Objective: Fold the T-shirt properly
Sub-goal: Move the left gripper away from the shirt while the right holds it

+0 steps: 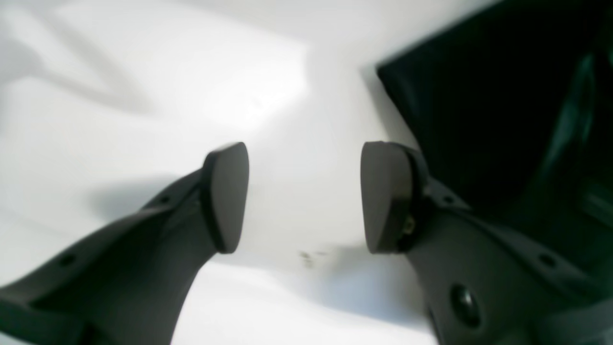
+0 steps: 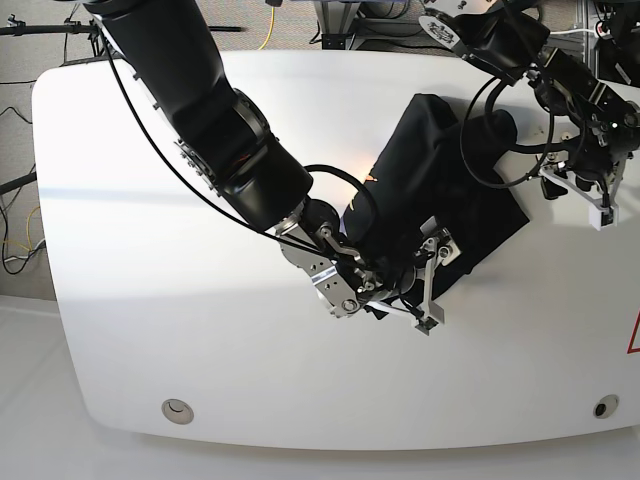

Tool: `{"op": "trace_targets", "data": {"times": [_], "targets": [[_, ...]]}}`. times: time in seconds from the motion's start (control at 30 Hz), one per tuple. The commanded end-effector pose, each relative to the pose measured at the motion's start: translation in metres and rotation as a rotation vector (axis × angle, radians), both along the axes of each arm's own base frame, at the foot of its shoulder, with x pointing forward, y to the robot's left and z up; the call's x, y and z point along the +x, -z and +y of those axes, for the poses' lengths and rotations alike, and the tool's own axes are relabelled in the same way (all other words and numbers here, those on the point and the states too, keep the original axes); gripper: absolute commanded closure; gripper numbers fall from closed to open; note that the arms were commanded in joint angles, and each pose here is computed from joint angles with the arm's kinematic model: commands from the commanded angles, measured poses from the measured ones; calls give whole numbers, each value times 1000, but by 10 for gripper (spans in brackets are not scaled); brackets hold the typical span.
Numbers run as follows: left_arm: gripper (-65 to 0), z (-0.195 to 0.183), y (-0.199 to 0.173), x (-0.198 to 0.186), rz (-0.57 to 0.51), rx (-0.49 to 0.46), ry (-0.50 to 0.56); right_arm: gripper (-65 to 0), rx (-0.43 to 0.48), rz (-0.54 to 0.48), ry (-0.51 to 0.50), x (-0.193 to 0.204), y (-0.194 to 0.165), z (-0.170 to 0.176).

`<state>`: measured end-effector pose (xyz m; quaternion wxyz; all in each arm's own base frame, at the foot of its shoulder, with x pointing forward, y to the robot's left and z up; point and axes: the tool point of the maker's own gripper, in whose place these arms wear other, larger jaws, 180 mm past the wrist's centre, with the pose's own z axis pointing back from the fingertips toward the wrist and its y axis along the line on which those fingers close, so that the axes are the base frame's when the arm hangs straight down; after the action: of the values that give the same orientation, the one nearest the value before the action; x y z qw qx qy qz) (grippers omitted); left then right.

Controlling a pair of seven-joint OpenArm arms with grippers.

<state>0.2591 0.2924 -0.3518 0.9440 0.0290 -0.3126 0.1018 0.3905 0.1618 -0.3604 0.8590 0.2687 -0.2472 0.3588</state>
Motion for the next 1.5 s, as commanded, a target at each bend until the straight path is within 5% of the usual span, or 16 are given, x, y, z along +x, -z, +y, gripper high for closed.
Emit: {"op": "trace_targets", "data": {"times": [0.0,0.57,1.0,1.47], "targets": [[-344,-5,-6,6,-36,6,15,-650,28,-42,1,15,-20,6],[-344,-23,-7,21,-35,17,103,-576,-37,21,-30,-8,8,-2],[-344,-50,11,41,-31,-46,191,-572,-87,86,22,-21,47,-42],[-344,-72,18,74,-78,-111,257,-572,-21,113,151,-9,47,-75]]}}
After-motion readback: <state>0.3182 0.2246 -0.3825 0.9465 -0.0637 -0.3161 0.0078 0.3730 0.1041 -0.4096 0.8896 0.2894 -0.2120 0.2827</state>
